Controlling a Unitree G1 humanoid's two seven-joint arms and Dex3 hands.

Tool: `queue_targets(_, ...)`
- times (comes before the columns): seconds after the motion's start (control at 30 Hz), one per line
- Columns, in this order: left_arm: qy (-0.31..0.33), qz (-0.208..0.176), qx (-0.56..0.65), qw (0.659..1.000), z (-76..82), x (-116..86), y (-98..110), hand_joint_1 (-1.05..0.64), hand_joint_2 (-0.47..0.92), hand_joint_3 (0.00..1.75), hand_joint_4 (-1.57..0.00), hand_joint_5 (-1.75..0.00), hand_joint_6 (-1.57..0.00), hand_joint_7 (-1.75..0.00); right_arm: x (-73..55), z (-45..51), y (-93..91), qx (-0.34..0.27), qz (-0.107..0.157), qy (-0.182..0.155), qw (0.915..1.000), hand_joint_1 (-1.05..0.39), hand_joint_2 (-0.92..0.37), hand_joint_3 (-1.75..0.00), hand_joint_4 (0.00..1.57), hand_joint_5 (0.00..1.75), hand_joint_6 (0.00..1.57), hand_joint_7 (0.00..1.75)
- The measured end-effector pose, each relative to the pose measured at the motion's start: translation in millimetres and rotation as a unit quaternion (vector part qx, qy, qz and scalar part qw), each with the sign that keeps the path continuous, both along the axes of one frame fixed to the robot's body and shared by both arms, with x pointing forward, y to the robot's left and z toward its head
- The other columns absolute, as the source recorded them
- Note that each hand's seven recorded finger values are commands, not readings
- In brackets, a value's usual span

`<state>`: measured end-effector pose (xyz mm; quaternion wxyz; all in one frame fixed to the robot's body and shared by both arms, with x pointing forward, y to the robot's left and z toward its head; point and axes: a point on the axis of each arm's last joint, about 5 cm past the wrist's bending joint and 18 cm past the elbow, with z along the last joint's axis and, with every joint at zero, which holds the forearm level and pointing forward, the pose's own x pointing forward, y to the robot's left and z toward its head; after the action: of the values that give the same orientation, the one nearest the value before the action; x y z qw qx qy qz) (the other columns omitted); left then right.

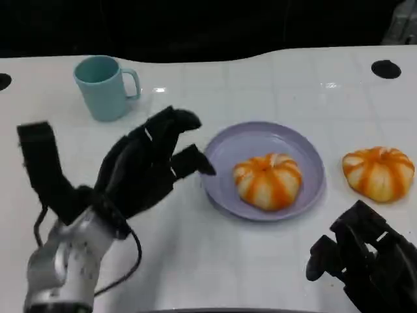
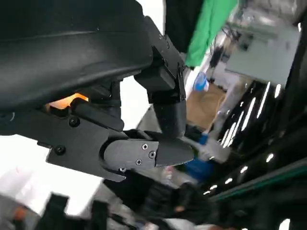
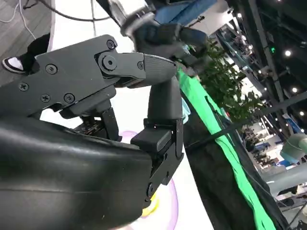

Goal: Grasp the bread from the table and place it into the plate.

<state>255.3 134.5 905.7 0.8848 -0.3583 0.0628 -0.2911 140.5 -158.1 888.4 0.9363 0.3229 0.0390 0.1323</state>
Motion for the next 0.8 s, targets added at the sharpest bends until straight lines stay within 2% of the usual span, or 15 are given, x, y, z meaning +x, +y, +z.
queue_targets(0.1, 0.042, 0.018, -0.024, 0.999, -5.8, -19, 2, -0.59, 0.92, 0.47, -0.79, -1.75, -0.57, -1.65, 0.1, 0.5, 0.0, -0.001, -0.001, 0.000, 1.0000, -0.51, -0.78, -0.48, 0.65, 1.75, 0.57, 1.50)
queue_targets(0.23, 0.060, 0.047, -0.026, 0.997, -7.9, -36, 6, -0.58, 0.92, 0.44, -0.78, -1.75, -0.53, -1.74, -0.2, 0.7, 0.0, -0.001, -0.001, 0.001, 1.0000, -0.52, -0.79, -0.47, 0.64, 1.75, 0.55, 1.50)
queue_targets(0.4, 0.076, 0.056, -0.028, 0.995, -16.0, -57, 8, -0.58, 0.92, 0.49, -0.74, -1.75, -0.49, -1.75, -0.7, 0.6, -0.5, -0.002, -0.001, 0.001, 1.0000, -0.52, -0.80, -0.47, 0.64, 1.75, 0.55, 1.51)
queue_targets(0.8, 0.128, 0.081, -0.047, 0.987, -20.1, -79, 13, -0.60, 0.92, 0.41, -0.73, -1.75, -0.51, -1.75, -2.0, 1.6, -1.5, -0.004, -0.002, 0.001, 1.0000, -0.53, -0.81, -0.45, 0.62, 1.75, 0.53, 1.52)
